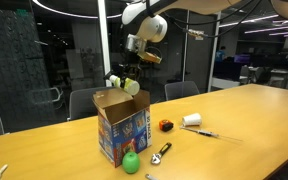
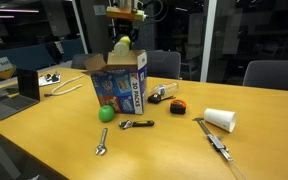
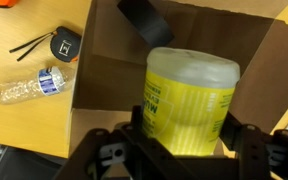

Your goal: Pick up the bottle from the table and put it in the box

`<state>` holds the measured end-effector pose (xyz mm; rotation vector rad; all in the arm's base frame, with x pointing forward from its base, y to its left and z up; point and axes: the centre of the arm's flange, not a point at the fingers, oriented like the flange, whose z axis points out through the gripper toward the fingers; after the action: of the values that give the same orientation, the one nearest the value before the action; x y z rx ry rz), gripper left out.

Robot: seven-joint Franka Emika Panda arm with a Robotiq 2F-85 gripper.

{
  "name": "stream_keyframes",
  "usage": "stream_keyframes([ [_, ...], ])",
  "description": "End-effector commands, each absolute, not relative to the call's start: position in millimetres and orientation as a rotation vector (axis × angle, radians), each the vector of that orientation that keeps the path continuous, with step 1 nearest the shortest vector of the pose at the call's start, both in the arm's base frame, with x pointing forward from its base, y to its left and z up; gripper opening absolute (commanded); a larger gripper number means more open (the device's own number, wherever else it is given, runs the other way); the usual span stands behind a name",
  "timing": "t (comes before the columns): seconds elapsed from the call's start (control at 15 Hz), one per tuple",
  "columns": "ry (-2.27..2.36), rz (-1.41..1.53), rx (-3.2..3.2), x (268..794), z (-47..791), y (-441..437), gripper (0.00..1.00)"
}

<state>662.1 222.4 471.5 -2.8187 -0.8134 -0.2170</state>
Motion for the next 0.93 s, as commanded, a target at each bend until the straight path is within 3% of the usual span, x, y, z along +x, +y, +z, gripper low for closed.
stream_keyframes([
  [0.0,-0.77,-0.22,-2.792,666.8,465.6,226.7,0.48],
  [0.53,-0.71,-0.116,-2.793,651.8,445.1,224.4,0.48],
  [0.6,-0.718,-0.113,-2.792,649.8,444.3,224.8,0.93],
  [0.87,-0.707,-0.104,-2.799,646.5,446.5,223.8,1.0],
])
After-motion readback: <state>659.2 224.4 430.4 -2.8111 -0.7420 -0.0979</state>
